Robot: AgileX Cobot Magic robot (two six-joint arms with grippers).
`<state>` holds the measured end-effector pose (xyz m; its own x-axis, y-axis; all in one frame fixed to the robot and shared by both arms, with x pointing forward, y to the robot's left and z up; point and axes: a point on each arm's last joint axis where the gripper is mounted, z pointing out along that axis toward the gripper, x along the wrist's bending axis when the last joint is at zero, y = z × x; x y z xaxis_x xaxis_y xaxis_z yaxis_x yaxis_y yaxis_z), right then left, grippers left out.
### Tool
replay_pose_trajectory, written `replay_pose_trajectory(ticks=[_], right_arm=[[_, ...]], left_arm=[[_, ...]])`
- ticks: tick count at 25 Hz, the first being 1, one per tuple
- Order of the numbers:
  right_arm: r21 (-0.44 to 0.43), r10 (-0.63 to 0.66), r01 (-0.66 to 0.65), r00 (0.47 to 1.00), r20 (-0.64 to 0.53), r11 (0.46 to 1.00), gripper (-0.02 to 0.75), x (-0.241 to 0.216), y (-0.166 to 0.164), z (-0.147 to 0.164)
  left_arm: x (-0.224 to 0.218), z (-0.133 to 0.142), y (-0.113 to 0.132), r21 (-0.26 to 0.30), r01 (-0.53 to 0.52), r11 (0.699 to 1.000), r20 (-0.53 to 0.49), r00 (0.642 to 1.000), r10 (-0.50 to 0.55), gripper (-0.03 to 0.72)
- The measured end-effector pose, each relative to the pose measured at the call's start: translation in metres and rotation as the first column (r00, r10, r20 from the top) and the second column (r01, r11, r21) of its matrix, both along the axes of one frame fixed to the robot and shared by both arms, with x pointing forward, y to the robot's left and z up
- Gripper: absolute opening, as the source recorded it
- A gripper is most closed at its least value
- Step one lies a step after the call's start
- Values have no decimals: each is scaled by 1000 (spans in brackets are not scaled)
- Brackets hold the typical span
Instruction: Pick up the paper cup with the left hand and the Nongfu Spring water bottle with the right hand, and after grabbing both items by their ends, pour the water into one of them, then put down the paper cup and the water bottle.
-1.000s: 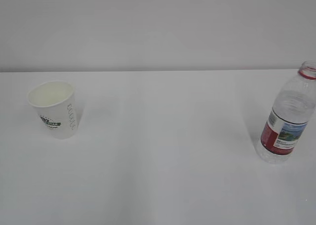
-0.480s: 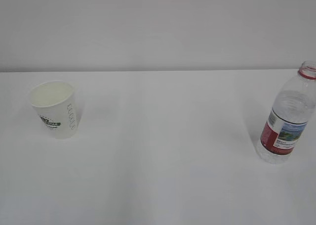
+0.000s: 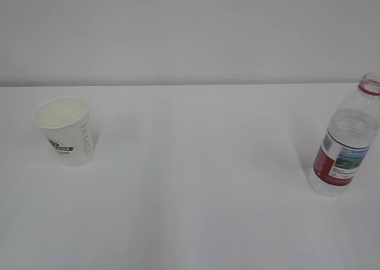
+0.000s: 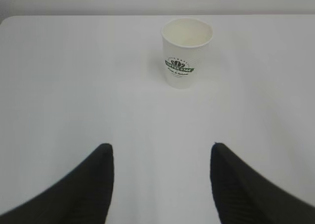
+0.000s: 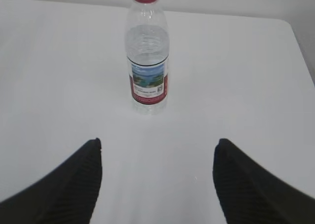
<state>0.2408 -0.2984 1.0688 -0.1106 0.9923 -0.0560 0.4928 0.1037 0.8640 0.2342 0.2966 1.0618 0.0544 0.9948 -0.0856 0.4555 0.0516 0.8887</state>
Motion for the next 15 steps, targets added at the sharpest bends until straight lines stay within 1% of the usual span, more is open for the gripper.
replay_pose_trajectory(ticks=[3, 7, 8, 13, 15], right_arm=[[5, 3, -3, 1000, 3, 1000, 535, 8, 1, 3], [7, 3, -3, 1000, 13, 1000, 535, 12, 1, 7], [8, 3, -3, 1000, 22, 1000, 535, 13, 2, 9], [31, -8, 6, 998, 67, 1000, 535, 14, 2, 14], [44, -13, 9, 997, 82, 999, 535, 16, 2, 15]], left_arm=[[6, 3, -1, -6, 2, 1000, -4, 1000, -2, 453], [18, 11, -5, -58, 23, 998, 43, 999, -20, 453], [22, 13, -5, -63, 22, 998, 58, 998, -18, 453], [44, 17, -5, -73, 13, 997, 32, 999, -11, 453], [54, 20, -5, -75, 8, 997, 44, 999, -4, 453]])
